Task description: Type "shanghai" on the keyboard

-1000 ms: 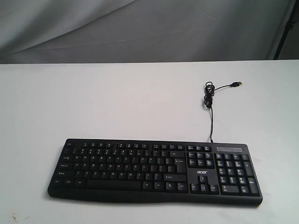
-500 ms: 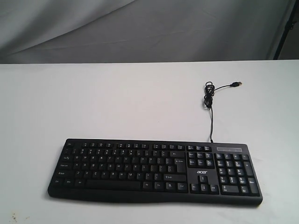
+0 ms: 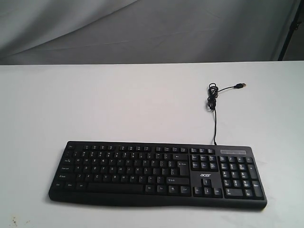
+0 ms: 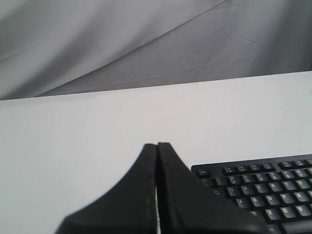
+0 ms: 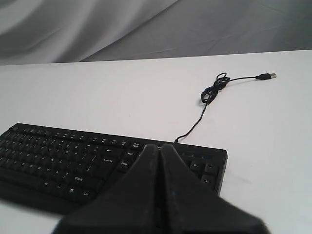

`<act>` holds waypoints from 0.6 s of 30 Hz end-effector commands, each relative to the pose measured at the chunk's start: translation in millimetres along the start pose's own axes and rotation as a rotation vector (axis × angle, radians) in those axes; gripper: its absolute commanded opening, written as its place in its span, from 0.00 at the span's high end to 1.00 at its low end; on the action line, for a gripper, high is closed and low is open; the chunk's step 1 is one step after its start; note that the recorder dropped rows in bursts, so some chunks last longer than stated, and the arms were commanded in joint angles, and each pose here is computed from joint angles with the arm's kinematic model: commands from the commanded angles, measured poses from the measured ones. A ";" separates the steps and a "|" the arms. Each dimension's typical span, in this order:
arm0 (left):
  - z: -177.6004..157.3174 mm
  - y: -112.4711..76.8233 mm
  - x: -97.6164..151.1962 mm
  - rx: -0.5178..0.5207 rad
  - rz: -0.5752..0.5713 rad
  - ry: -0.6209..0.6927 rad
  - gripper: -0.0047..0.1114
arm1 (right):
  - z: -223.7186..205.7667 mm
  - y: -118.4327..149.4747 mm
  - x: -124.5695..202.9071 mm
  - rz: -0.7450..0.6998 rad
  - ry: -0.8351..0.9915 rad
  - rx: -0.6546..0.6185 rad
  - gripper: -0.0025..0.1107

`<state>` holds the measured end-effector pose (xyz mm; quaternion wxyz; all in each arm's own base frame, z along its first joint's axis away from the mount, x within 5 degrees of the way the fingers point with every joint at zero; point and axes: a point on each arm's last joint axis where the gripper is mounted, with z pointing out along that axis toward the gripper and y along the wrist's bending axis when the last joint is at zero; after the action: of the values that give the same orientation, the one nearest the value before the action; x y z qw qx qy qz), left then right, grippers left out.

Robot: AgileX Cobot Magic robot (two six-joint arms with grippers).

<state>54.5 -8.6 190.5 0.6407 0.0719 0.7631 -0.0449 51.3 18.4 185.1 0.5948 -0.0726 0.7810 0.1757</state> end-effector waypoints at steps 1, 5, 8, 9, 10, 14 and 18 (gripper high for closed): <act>0.1 -0.2 1.0 0.003 -0.001 -0.002 0.96 | -0.3 -0.9 0.6 -0.012 -0.003 0.011 0.98; 0.1 -0.2 1.0 0.003 -0.001 -0.002 0.96 | -0.3 -0.9 0.6 -0.012 -0.003 0.011 0.98; 0.1 -0.2 1.0 0.003 -0.001 -0.002 0.96 | -0.3 -0.9 0.6 -0.012 -0.003 0.011 0.98; 0.1 -0.2 1.0 0.003 -0.001 -0.002 0.96 | -0.3 -0.9 0.6 -0.012 -0.003 0.011 0.98; 0.1 -0.2 1.0 0.003 -0.001 -0.002 0.96 | -0.3 -0.9 0.6 -0.012 -0.003 0.011 0.98; 0.1 -0.2 1.0 0.003 -0.001 -0.002 0.96 | -0.3 -0.9 0.6 -0.005 -0.003 0.011 0.98; 0.1 -0.2 1.0 0.003 -0.001 -0.002 0.96 | -0.3 -0.9 0.6 -0.005 -0.003 0.011 0.98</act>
<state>54.5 -8.6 190.5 0.6407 0.0719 0.7631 -0.0449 51.3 18.4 185.0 0.5943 -0.0726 0.7815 0.1755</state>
